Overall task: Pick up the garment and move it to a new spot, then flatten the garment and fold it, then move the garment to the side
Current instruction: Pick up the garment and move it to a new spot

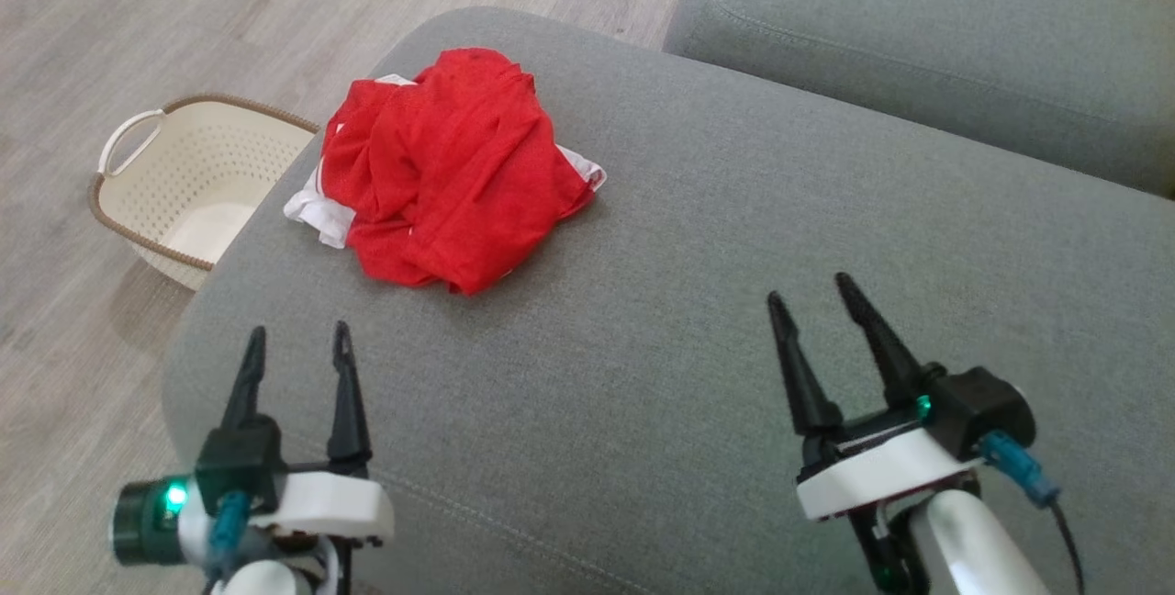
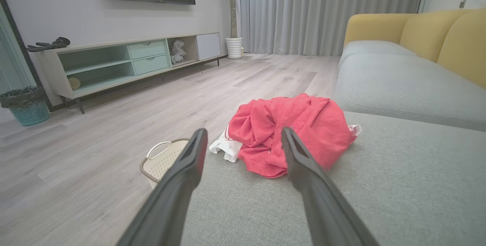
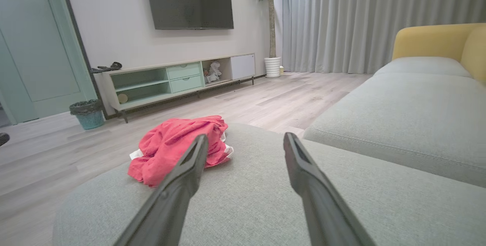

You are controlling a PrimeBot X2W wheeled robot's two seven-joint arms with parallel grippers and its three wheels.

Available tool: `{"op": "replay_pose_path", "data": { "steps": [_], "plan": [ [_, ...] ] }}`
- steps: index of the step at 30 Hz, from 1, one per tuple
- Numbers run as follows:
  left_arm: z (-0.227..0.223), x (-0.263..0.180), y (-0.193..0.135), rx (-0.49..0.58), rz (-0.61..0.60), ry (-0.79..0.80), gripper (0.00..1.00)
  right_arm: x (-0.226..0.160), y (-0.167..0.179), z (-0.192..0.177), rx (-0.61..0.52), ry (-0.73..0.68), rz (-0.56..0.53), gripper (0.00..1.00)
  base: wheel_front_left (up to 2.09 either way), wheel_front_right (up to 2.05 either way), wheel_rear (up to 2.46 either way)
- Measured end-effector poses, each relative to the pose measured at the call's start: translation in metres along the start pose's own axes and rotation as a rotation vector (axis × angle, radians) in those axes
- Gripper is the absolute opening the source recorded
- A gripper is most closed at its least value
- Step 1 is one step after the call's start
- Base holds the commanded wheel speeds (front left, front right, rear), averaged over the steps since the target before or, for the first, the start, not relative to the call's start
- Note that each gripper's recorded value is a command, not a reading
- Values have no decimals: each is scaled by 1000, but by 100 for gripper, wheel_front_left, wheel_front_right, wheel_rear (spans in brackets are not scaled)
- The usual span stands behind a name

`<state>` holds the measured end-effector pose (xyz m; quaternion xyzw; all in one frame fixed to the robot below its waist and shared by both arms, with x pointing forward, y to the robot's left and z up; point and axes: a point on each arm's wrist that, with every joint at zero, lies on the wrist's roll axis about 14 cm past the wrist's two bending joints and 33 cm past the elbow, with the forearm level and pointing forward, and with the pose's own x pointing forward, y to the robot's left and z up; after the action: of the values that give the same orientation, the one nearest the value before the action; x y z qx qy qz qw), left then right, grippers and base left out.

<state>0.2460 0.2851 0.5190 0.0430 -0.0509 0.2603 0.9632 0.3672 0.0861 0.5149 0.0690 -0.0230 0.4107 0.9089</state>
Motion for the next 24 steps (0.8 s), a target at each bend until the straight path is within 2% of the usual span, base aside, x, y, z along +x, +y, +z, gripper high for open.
{"op": "replay_pose_path", "data": {
  "steps": [7,15,19,24],
  "plan": [
    [1,16,9,37,-7,-4,100,-4,-29,3,-4,-18,-82,100,0,0,0],
    [0,75,-7,101,-100,-5,100,-19,-96,-3,-26,-21,-260,100,0,0,0],
    [-18,109,-23,127,-165,57,100,-27,-137,-1,-56,-30,-366,100,0,0,0],
    [-51,156,-36,157,-216,219,100,-33,-172,0,-94,-26,-448,100,0,0,0]
  ]
}}
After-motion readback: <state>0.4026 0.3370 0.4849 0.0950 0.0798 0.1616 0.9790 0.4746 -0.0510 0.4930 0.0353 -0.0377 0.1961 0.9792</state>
